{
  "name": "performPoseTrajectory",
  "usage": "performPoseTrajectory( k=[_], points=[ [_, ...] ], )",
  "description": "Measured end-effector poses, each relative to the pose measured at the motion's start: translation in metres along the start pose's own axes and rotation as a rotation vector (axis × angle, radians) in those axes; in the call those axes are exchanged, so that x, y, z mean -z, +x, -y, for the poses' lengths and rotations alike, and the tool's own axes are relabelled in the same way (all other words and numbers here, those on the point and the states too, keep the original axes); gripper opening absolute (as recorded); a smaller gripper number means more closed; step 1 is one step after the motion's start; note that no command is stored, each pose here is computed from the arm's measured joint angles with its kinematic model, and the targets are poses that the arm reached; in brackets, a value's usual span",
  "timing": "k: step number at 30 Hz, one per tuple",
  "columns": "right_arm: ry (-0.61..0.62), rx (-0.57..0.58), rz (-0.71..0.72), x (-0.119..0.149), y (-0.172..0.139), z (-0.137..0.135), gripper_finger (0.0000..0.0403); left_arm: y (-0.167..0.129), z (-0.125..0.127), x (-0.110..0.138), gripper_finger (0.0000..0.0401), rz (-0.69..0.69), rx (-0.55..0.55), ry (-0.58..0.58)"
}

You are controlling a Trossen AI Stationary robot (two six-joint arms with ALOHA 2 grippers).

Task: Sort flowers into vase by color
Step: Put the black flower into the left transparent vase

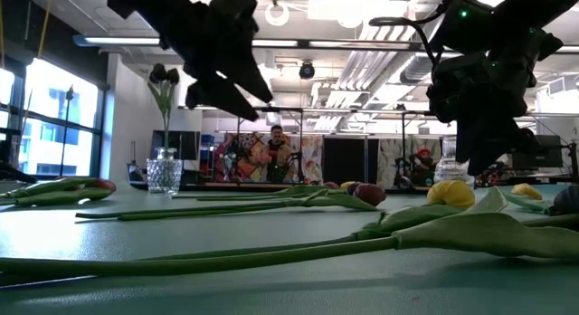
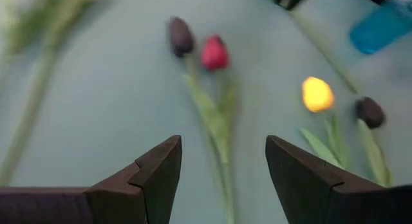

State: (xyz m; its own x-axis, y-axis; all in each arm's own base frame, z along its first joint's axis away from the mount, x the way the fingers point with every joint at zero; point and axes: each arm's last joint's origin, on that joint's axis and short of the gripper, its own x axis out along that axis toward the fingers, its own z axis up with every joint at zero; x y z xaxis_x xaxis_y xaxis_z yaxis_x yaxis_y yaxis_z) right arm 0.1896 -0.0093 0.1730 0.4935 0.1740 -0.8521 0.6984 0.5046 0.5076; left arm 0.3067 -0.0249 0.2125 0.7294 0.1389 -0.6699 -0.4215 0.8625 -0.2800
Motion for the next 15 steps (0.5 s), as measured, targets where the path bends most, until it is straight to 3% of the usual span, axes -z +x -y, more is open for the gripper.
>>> performPoseTrajectory(
  k=[6,15],
  points=[
    [-0.007,-0.033,0.024,-0.002,0.000,-0.003,0.0130,0.025,0.006,0.003,0.0211,0.028,0.073,-0.001],
    [-0.040,-0.080,0.055,-0.006,-0.001,-0.008,0.0130,0.062,-0.002,0.016,0.0211,-0.005,0.040,-0.006]
  ],
)
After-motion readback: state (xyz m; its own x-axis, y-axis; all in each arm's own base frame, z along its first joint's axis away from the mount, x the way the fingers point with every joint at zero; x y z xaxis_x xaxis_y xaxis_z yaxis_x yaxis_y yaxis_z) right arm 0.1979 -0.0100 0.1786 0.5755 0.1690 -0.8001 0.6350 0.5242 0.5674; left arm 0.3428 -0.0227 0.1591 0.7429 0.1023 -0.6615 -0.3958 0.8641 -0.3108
